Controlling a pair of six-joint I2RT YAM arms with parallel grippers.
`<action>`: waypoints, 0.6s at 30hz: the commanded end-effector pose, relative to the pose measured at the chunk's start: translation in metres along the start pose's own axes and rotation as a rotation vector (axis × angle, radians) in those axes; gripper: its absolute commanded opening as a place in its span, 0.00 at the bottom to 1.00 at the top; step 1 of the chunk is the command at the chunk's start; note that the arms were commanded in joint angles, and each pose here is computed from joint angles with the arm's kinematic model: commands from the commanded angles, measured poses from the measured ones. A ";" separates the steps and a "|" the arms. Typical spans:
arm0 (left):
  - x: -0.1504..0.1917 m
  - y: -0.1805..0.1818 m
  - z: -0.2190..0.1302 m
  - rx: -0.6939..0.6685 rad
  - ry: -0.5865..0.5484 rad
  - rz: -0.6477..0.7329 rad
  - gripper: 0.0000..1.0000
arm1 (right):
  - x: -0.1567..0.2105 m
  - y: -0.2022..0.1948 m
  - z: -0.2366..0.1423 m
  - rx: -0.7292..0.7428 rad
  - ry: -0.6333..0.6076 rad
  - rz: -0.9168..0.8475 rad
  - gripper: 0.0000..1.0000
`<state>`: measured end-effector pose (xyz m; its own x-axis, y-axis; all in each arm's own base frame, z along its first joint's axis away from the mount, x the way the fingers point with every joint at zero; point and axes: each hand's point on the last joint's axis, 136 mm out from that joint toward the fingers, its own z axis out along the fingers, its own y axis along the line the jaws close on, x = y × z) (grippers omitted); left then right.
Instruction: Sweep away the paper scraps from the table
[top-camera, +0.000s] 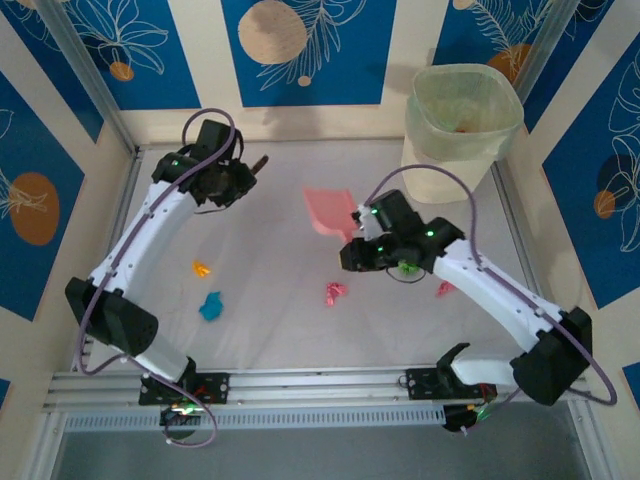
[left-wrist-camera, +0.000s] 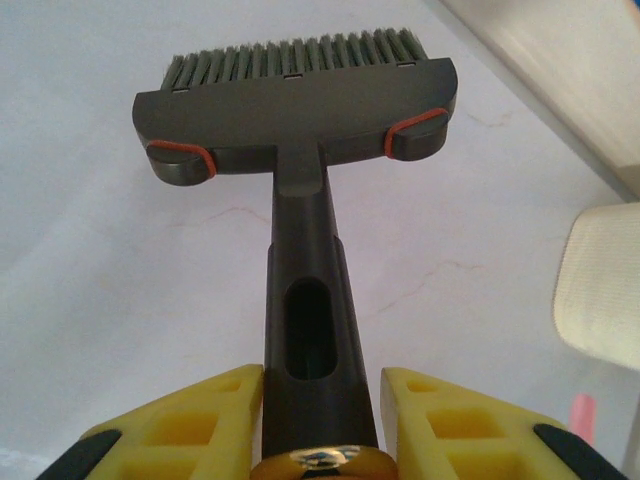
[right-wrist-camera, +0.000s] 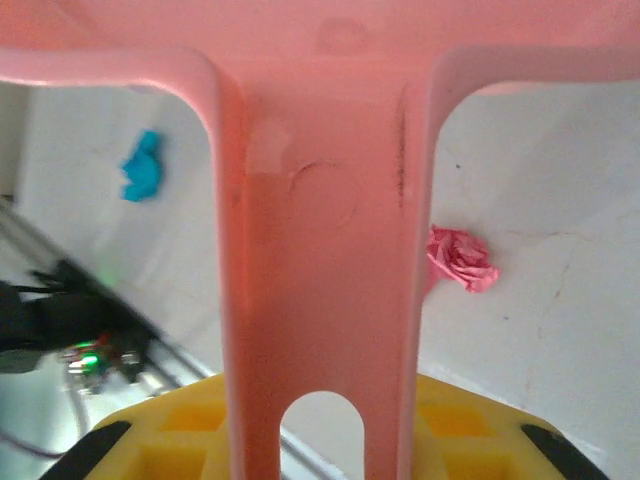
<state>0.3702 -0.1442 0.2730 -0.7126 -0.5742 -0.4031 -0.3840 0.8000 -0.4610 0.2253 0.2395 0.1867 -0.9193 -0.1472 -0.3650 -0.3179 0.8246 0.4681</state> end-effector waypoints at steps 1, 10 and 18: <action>0.012 0.031 -0.048 0.016 -0.040 0.125 0.00 | -0.021 -0.018 0.023 0.271 -0.037 0.028 0.00; 0.030 0.120 -0.086 -0.156 -0.129 0.130 0.00 | 0.044 0.012 0.047 0.482 0.297 -0.320 0.00; 0.024 0.149 -0.110 -0.300 -0.136 0.072 0.00 | 0.082 0.038 0.077 0.351 0.420 -0.608 0.00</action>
<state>0.2390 -0.0375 0.2699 -0.6911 -0.4974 -0.5243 -0.4463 0.8644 -0.2317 0.1553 0.2957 0.1188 -0.7207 -0.6789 -0.1400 -0.6835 0.7297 -0.0197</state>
